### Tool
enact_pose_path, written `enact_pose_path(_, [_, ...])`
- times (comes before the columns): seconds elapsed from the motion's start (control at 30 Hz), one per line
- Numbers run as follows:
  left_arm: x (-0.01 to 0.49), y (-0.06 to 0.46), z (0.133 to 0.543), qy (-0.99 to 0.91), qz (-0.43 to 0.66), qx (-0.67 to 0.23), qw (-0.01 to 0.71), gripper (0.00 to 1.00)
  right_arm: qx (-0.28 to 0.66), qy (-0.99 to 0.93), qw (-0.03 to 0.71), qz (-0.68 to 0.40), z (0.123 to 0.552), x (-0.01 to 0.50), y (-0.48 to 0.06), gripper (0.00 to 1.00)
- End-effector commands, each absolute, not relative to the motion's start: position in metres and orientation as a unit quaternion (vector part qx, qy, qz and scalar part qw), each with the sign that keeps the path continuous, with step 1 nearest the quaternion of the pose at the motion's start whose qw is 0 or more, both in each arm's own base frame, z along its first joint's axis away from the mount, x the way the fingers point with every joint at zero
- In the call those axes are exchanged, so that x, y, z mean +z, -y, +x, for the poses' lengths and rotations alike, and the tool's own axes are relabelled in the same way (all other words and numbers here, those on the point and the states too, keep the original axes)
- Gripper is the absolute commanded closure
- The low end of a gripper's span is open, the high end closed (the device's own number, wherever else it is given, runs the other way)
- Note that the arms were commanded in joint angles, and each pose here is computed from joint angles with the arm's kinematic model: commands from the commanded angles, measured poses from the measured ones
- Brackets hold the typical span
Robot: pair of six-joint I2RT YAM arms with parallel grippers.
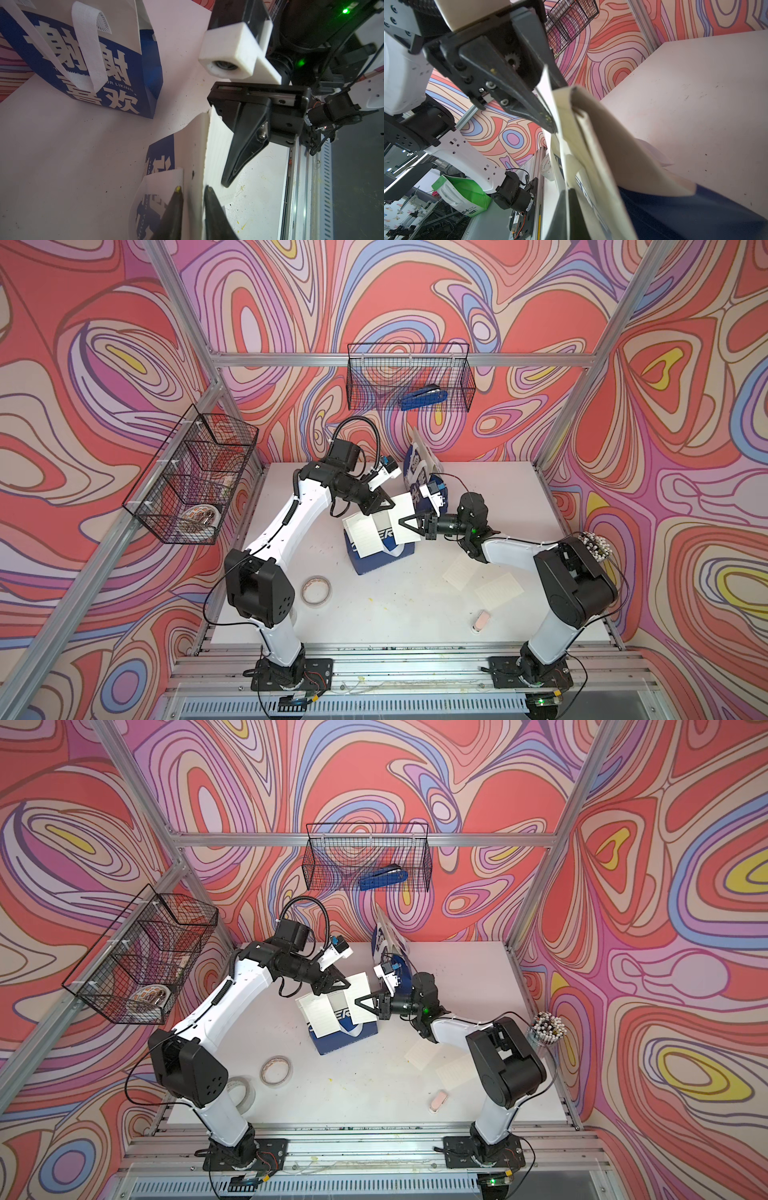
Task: Staple the receipts to the bags
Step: Hold the receipt from the takeout bag.
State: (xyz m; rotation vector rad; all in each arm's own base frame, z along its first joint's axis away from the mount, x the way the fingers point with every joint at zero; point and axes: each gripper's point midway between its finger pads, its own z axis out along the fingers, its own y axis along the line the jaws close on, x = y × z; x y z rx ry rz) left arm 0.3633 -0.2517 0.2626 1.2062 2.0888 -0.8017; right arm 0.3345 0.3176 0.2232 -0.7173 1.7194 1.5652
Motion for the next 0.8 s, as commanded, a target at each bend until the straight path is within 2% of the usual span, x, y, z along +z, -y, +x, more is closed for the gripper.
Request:
enact_pose_path(0.0, [0.2652, 0.2513, 0.3644, -0.784, 0.455, -0.303, 0.294, 0.87, 0.606, -0.66, 0.346, -0.28, 0.3356, 0.2217, -0.3181, 1.0])
enact_pose_path(0.07, [0.2663, 0.2513, 0.3659, -0.785, 0.452, -0.302, 0.298, 0.74, 0.605, -0.662, 0.345, -0.279, 0.3359, 0.2204, -0.3182, 1.0])
enact_pose_path(0.1, [0.2665, 0.2512, 0.3665, -0.785, 0.45, -0.303, 0.298, 0.73, 0.604, -0.662, 0.345, -0.279, 0.336, 0.2202, -0.3182, 1.0])
enact_pose_path(0.17, [0.2666, 0.252, 0.3657, -0.784, 0.452, -0.306, 0.297, 0.74, 0.604, -0.662, 0.345, -0.279, 0.3364, 0.2202, -0.3182, 1.0])
enact_pose_path(0.27, [0.2672, 0.2524, 0.3638, -0.782, 0.453, -0.31, 0.295, 0.82, 0.604, -0.662, 0.344, -0.28, 0.3362, 0.2201, -0.3184, 1.0])
enact_pose_path(0.33, [0.2664, 0.2522, 0.3646, -0.784, 0.45, -0.308, 0.294, 0.8, 0.604, -0.664, 0.343, -0.279, 0.3362, 0.2183, -0.3185, 1.0])
enact_pose_path(0.4, [0.2665, 0.2521, 0.3657, -0.786, 0.448, -0.306, 0.295, 0.74, 0.603, -0.665, 0.343, -0.278, 0.3363, 0.218, -0.3185, 1.0])
enact_pose_path(0.5, [0.2665, 0.2519, 0.3657, -0.786, 0.449, -0.306, 0.296, 0.73, 0.602, -0.666, 0.342, -0.278, 0.3363, 0.2171, -0.318, 1.0])
enact_pose_path(0.7, [0.2662, 0.2523, 0.3642, -0.785, 0.451, -0.308, 0.293, 0.85, 0.602, -0.665, 0.342, -0.278, 0.3365, 0.2174, -0.3187, 1.0])
enact_pose_path(0.77, [0.2661, 0.2517, 0.3642, -0.784, 0.452, -0.307, 0.294, 0.99, 0.601, -0.667, 0.342, -0.276, 0.3369, 0.2169, -0.3183, 0.99])
